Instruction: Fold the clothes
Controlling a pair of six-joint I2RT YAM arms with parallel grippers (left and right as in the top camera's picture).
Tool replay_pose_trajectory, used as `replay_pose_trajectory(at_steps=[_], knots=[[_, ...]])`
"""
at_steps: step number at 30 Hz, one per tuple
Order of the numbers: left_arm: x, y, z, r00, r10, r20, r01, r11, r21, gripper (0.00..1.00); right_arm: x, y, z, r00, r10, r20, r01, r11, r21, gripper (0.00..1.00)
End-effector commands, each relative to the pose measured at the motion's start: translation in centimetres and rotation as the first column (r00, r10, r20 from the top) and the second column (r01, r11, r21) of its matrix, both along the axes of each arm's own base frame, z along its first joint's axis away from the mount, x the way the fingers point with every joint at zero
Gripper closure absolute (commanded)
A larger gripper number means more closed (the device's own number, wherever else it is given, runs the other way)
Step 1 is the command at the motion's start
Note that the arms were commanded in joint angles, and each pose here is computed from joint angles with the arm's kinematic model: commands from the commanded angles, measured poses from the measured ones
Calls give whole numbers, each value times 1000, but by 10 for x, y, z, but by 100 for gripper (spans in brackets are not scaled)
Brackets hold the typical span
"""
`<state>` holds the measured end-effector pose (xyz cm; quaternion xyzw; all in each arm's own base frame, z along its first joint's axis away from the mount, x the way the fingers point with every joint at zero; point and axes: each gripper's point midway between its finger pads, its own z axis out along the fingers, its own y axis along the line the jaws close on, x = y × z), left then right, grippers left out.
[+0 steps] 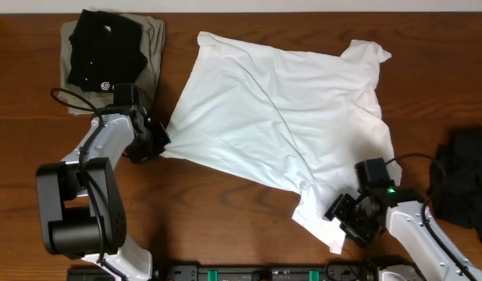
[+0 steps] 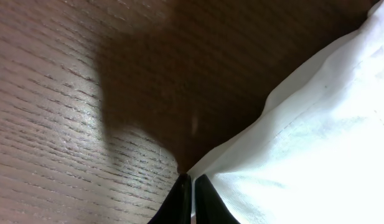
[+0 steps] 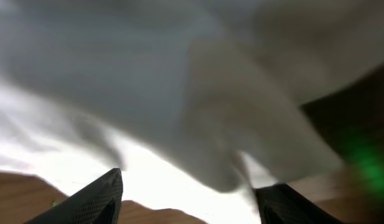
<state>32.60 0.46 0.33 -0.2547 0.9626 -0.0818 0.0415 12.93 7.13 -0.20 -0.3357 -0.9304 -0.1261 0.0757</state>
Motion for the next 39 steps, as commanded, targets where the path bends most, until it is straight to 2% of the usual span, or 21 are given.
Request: replay_pose_trajectory(at_steps=[1,2,4,9,13,21,28,39], knots=[[-5,3,-6,1000,12,-25,-12,1000,6,94,-4,6,-5,999,31,-9,-31,1000,-1,37],[-5,3,-6,1000,12,-25,-12,1000,6,94,-4,7,-5,1000,29,-11,-29,1000,-2,40],[-5,3,-6,1000,12,-25,-12,1000,6,94,-4,7,-5,1000,24,-13,-24,1000,-2,55],[-5,3,-6,1000,12,-25,-12,1000,6,94,-3,7,-4,1000,24,-10,-24,1000,-2,76],[-7,3,-6,999,12,-35,-12,1000,6,94,2,7,1,1000,25,1,-25,1000,-11,99],[-20,2,-4,996,27,-85,-27,1000,1,94,37,-10,43,997,30,71,-19,989,-144,98],[-33,0,15,989,102,-110,-103,995,-1,94,68,-7,72,984,44,170,-22,991,-133,98],[-49,17,62,971,234,-43,-232,972,43,94,82,-29,75,977,-2,213,33,990,-140,98]])
